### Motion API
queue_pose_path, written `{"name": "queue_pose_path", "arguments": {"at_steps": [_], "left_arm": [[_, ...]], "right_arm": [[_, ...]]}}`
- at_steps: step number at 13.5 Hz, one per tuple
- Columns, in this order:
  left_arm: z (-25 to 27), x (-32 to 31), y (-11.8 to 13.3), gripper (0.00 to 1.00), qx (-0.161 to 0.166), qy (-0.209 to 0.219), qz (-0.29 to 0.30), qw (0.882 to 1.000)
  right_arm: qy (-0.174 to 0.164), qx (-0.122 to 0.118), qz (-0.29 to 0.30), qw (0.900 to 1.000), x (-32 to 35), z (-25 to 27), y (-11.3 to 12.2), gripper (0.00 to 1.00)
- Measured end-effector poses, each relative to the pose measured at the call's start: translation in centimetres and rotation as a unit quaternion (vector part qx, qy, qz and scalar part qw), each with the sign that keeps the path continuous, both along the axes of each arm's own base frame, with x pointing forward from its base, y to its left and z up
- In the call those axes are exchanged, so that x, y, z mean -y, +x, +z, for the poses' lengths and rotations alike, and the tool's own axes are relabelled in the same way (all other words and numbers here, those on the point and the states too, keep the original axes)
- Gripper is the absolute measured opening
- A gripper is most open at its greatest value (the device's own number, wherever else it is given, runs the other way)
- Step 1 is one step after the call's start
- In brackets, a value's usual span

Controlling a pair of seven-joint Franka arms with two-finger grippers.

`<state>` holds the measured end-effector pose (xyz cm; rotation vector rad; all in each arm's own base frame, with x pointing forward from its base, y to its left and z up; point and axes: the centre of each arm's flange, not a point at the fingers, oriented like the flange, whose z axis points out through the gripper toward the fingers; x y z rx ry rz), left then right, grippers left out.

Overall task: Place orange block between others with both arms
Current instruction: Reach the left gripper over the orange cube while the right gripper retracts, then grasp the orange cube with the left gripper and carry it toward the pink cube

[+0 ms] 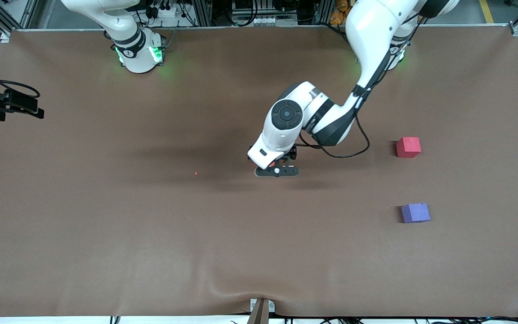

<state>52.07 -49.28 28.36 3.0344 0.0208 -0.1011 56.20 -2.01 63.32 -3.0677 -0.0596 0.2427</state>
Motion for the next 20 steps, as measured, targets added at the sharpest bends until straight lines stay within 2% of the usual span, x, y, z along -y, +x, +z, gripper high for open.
{"name": "queue_pose_path", "arguments": {"at_steps": [6, 11, 14, 15, 18, 20], "left_arm": [[-5.5, 1.3, -1.5, 1.0, -0.005, -0.003, -0.01, 1.0], [-7.4, 0.9, -2.6, 0.97, -0.004, 0.021, -0.033, 0.999], [-8.7, 0.7, -3.5, 0.65, -0.014, 0.029, -0.038, 0.999], [-8.6, 0.7, -3.5, 0.6, -0.013, 0.029, -0.038, 0.999], [-8.3, 0.0, -2.5, 0.57, -0.009, 0.029, -0.029, 0.999], [-6.3, -3.4, 0.9, 0.56, 0.005, 0.045, -0.006, 0.999]], "right_arm": [[0.001, -0.003, -0.006, 1.0, 1.4, -0.2, -0.1, 1.0], [0.002, -0.005, -0.007, 1.0, 1.5, -0.4, -0.1, 1.0], [0.003, -0.005, -0.007, 1.0, 1.6, -0.5, -0.1, 1.0], [0.004, -0.005, -0.006, 1.0, 1.6, -0.5, -0.1, 1.0], [0.005, -0.006, -0.008, 1.0, 1.8, -0.5, -0.1, 1.0], [0.005, -0.006, -0.009, 1.0, 2.0, -0.5, -0.1, 1.0]]}}
